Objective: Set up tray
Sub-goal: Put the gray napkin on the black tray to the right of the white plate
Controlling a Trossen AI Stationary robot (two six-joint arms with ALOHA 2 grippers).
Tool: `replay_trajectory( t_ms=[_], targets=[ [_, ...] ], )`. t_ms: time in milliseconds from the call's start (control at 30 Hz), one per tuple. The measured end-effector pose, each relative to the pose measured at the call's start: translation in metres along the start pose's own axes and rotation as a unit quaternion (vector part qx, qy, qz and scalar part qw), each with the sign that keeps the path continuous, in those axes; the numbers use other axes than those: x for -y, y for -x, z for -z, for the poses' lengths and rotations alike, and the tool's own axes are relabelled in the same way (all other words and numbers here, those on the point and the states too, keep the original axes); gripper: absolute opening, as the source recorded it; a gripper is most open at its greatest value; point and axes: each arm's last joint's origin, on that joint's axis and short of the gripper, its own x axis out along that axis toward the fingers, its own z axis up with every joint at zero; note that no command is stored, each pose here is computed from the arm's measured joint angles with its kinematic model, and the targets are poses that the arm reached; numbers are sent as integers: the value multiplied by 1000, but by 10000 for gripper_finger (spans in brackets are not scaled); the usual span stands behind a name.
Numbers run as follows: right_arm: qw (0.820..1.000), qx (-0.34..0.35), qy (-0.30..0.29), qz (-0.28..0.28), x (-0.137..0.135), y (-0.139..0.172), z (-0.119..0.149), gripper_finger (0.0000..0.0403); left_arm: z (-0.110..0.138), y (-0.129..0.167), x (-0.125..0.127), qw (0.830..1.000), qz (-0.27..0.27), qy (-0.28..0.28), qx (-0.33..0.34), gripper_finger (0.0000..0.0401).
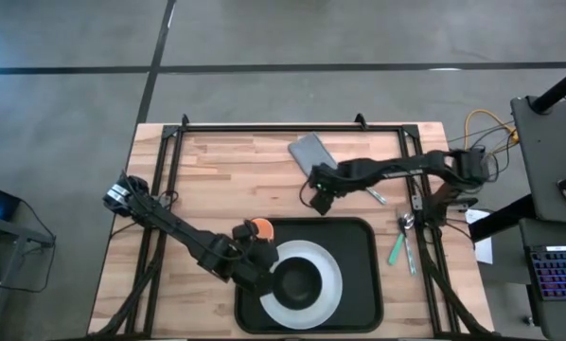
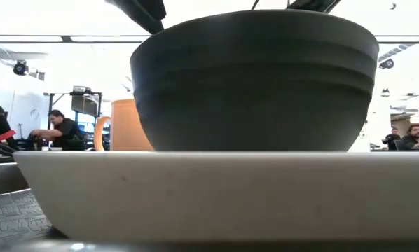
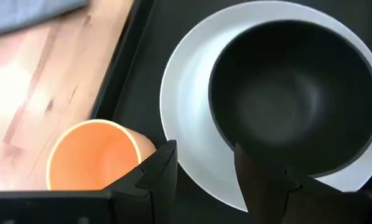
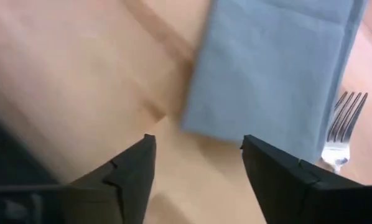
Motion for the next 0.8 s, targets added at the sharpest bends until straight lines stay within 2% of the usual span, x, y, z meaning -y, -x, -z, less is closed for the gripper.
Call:
replay_trajectory(
  t_ms=[200, 433, 633, 800],
  targets=[
    [999, -31, -11, 37, 8, -36, -16, 252, 0, -1, -4, 1000, -6, 20, 0, 141],
    [996, -46, -2, 75, 15, -65, -33, 246, 2, -2, -4, 1000, -10, 30, 2, 141],
    [994, -95, -32, 42, 29, -85, -37, 212, 5, -3, -4, 999, -12, 41, -2, 141],
    [993, -110, -50, 18, 37, -88, -40, 146, 7, -4, -5, 999, -17, 37, -7, 141]
  ],
)
